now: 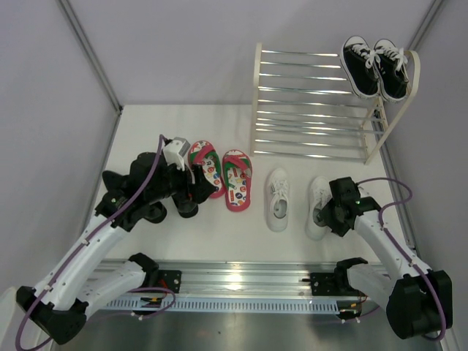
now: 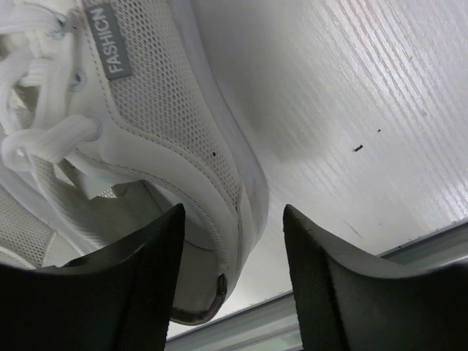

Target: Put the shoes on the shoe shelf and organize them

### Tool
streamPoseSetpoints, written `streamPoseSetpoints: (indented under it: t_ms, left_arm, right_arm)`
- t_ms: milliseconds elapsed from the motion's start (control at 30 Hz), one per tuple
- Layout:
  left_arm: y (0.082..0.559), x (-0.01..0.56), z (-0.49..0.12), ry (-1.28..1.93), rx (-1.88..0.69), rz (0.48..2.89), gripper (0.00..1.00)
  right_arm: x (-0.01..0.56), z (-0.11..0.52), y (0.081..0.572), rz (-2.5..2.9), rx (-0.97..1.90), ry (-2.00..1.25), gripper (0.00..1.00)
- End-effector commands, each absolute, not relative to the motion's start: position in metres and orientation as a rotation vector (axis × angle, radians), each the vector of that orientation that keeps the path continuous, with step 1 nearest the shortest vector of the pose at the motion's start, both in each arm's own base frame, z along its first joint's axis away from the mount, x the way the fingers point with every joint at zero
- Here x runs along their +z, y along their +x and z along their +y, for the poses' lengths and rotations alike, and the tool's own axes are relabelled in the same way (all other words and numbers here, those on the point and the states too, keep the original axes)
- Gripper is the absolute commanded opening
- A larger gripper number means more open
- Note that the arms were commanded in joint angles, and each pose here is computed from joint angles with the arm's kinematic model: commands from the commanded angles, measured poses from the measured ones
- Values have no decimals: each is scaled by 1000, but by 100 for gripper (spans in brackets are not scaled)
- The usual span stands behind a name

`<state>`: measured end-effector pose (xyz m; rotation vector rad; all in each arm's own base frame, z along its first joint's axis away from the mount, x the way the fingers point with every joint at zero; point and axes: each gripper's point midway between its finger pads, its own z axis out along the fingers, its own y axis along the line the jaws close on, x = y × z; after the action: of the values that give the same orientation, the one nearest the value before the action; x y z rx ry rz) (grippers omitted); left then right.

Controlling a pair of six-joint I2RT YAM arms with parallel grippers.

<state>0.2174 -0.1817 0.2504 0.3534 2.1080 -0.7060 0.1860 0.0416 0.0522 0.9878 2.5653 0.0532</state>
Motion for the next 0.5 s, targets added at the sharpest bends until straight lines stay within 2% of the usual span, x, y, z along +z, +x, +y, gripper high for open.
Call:
streamPoseSetpoints:
  t_ms: [0, 100, 300, 467]
  left_arm:
    - [221, 251, -187, 350, -714, 2103, 99]
    - [223, 248, -187, 353, -706, 2111, 99]
    - [228, 249, -187, 349, -688, 2112, 99]
    - [228, 246, -186, 357, -670, 2127, 99]
  right_arm:
    - [66, 37, 202, 2499, 42, 947, 55]
    - [63, 42, 203, 2507, 71, 935, 46]
    - [55, 46, 205, 2520, 91, 921, 44]
    - [49, 48, 207, 2530, 99, 904, 36]
